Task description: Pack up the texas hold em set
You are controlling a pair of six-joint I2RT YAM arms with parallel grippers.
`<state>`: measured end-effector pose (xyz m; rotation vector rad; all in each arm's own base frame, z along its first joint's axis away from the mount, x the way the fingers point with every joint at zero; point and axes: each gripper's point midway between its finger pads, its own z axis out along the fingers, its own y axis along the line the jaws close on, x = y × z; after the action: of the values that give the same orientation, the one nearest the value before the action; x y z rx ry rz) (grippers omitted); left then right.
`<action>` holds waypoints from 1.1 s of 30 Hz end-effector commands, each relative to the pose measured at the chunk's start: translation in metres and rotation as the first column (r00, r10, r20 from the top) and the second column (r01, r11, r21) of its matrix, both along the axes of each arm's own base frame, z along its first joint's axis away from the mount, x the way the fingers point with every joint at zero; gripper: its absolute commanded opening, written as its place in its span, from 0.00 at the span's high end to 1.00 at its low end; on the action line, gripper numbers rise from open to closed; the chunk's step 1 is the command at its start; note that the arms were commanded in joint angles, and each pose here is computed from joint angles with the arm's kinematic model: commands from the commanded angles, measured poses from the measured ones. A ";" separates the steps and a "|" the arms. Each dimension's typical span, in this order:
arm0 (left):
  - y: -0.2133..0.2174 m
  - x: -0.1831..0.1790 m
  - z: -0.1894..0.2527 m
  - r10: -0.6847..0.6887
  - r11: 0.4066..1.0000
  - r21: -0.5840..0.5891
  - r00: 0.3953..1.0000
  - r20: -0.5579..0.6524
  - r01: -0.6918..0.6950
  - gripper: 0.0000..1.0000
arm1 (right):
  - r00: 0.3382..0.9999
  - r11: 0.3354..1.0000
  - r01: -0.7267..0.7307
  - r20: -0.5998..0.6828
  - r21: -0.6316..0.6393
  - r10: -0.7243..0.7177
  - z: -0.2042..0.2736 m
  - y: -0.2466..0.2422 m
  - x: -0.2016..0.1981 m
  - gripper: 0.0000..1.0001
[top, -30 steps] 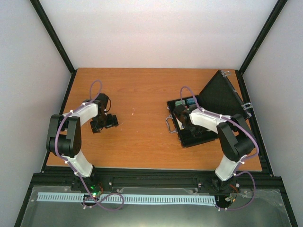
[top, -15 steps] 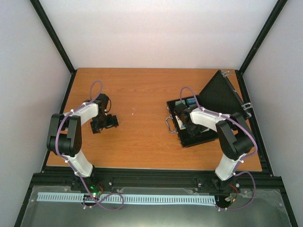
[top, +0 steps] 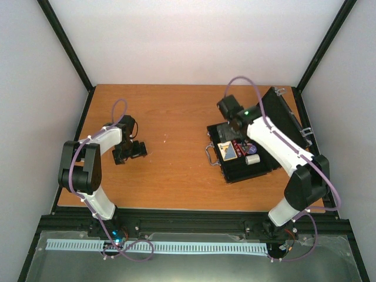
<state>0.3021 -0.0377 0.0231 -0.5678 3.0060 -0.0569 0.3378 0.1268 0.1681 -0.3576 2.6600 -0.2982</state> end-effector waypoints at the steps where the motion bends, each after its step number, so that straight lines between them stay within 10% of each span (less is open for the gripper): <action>1: -0.005 0.021 0.018 -0.002 1.000 -0.021 0.998 0.065 0.004 0.00 | 0.983 0.996 0.088 0.162 -0.016 -0.085 0.069 -0.016 0.028 0.00; 13: -0.008 0.017 0.024 -0.012 0.999 -0.032 0.998 0.069 0.014 0.00 | 0.877 0.909 0.384 0.371 -0.162 -0.304 0.125 -0.117 0.089 0.00; 33: -0.009 0.015 0.018 -0.023 0.999 -0.034 0.998 0.053 0.025 0.00 | 0.932 0.934 0.350 0.121 -0.064 -0.341 0.058 -0.151 0.066 0.00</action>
<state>0.3147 -0.0435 0.0357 -0.5562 2.9734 -0.1060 0.4121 -0.0347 0.2263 0.1592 2.5723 -0.6273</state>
